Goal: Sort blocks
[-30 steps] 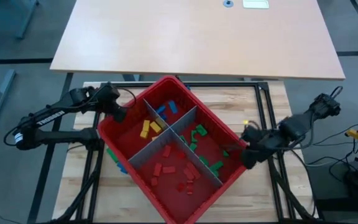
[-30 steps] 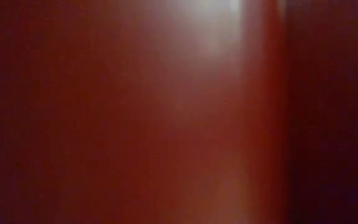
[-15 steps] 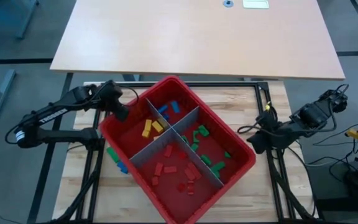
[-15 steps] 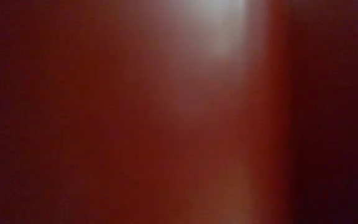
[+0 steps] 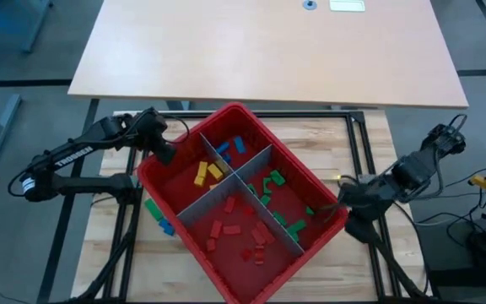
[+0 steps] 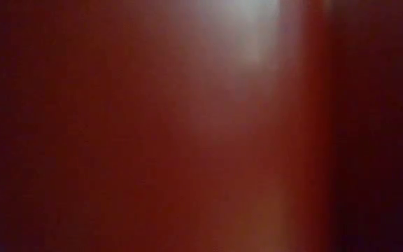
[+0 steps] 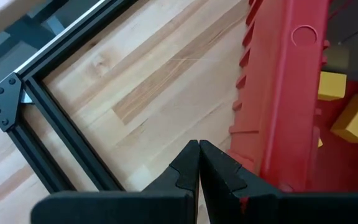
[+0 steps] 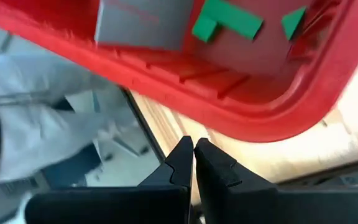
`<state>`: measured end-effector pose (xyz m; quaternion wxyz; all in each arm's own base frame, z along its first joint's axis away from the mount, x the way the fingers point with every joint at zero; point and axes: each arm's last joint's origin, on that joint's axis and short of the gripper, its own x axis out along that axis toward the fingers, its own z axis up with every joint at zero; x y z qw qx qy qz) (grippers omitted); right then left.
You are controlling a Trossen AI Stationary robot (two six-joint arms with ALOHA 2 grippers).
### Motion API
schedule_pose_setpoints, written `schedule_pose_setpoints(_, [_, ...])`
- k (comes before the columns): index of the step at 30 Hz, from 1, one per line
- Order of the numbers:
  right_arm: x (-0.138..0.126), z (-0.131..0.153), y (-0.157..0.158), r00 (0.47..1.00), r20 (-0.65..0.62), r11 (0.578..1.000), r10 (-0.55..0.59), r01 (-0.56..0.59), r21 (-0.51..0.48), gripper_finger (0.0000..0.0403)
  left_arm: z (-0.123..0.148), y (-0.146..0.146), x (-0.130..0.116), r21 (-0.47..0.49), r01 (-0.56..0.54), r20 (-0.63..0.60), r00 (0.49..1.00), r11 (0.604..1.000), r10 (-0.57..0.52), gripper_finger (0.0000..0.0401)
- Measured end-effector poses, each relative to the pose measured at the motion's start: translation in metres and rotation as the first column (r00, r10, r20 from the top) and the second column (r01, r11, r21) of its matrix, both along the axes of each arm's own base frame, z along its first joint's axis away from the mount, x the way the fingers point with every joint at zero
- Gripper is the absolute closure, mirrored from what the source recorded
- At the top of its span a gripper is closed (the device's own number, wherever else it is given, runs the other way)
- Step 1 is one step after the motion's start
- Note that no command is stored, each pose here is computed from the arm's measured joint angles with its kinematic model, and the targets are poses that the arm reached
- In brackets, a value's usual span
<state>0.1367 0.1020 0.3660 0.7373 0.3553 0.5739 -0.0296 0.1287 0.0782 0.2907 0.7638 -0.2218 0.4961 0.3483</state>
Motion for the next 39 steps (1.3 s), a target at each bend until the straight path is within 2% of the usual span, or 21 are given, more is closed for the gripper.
schedule_pose_setpoints(10, [0.012,-0.022,0.012,0.987,-0.161,0.995,0.003,-0.018,-0.096,0.0403,-0.001,0.0,-0.001,-0.005,0.003,-0.014,1.0,1.0,-0.003,0.0401])
schedule_pose_setpoints(19, [0.013,-0.029,0.024,0.967,-0.231,0.992,0.104,-0.117,-0.043,0.0403,-0.001,0.0,-0.003,-0.004,0.011,-0.04,0.999,1.0,-0.012,0.0401])
schedule_pose_setpoints(29, [0.025,-0.054,0.029,0.97,-0.24,0.996,0.035,-0.054,-0.073,0.0403,-0.002,0.001,-0.006,-0.011,0.013,-0.059,0.998,1.0,-0.014,0.0401])
schedule_pose_setpoints(39, [0.031,-0.063,0.01,0.964,-0.256,0.995,-0.076,0.056,-0.084,0.0403,-0.003,0.001,-0.008,-0.019,0.026,-0.075,0.997,0.999,-0.027,0.0401])
